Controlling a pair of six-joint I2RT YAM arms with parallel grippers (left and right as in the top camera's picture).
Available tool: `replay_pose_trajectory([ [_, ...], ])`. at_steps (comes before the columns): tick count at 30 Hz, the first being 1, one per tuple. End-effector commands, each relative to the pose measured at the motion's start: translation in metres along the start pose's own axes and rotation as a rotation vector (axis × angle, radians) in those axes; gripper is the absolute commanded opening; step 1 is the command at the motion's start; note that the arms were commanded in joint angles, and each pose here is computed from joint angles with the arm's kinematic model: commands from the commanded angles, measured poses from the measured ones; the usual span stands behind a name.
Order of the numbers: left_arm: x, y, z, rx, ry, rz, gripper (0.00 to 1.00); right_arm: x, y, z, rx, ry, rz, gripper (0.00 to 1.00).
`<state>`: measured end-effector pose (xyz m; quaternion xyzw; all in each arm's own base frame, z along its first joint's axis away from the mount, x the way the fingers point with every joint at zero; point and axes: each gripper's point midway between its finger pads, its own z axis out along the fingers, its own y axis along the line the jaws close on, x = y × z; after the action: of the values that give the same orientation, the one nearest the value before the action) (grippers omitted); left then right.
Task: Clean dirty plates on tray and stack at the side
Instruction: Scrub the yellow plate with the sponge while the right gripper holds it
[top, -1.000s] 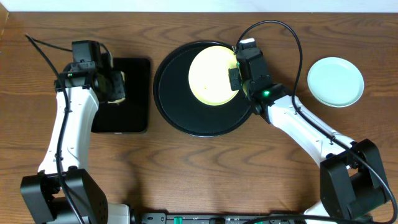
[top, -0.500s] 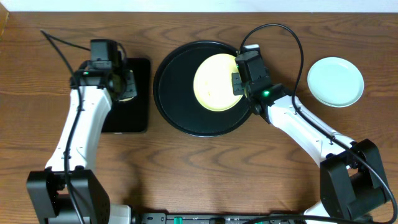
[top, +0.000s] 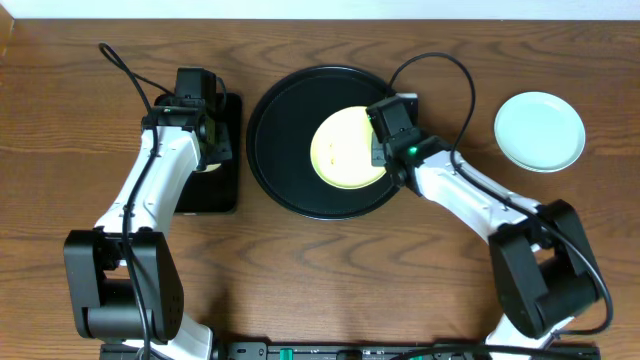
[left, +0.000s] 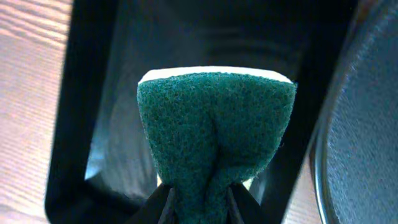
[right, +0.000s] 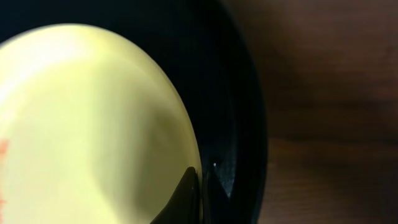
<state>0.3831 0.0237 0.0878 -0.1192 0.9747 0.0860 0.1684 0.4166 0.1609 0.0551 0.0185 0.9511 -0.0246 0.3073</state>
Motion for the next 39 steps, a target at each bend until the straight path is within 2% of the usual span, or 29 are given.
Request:
replay_pose_trajectory([
  [1,-0.001,0.007,-0.003,-0.034,-0.015,-0.045,0.07,0.005,0.002,0.002,0.005,0.009,0.013,0.01],
  [2,0.002,0.007,-0.004,-0.029,-0.005,-0.036,0.07,0.005,0.002,0.002,0.004,0.008,0.014,0.01],
  [5,0.000,0.026,-0.004,-0.139,-0.022,-0.069,0.08,0.005,0.003,0.002,0.003,0.006,0.015,0.01],
  [7,0.003,0.015,-0.005,-0.070,-0.005,-0.089,0.07,0.005,0.003,0.002,0.002,0.005,0.015,0.01],
  [10,0.010,-0.029,-0.012,0.183,0.048,-0.090,0.07,0.005,0.003,0.002,0.003,0.007,0.014,0.01],
  [14,0.008,-0.101,-0.046,0.643,0.091,-0.077,0.07,0.011,0.004,0.002,-0.009,0.036,0.009,0.01],
  [16,0.009,-0.123,-0.063,0.786,0.107,-0.057,0.07,0.023,0.007,0.001,-0.038,0.091,0.000,0.01],
  [21,0.030,-0.137,-0.063,0.744,0.159,-0.002,0.07,0.041,0.004,0.000,-0.038,0.166,-0.019,0.01],
  [28,0.050,-0.166,-0.061,0.633,0.124,0.133,0.07,0.053,-0.002,0.004,-0.018,0.188,-0.026,0.01],
  [34,0.061,-0.187,-0.067,0.598,0.086,0.217,0.08,0.056,-0.011,0.015,-0.012,0.147,0.000,0.01],
  [39,0.077,-0.202,-0.069,0.602,0.109,0.261,0.08,0.064,-0.005,0.017,-0.055,0.165,0.004,0.01],
])
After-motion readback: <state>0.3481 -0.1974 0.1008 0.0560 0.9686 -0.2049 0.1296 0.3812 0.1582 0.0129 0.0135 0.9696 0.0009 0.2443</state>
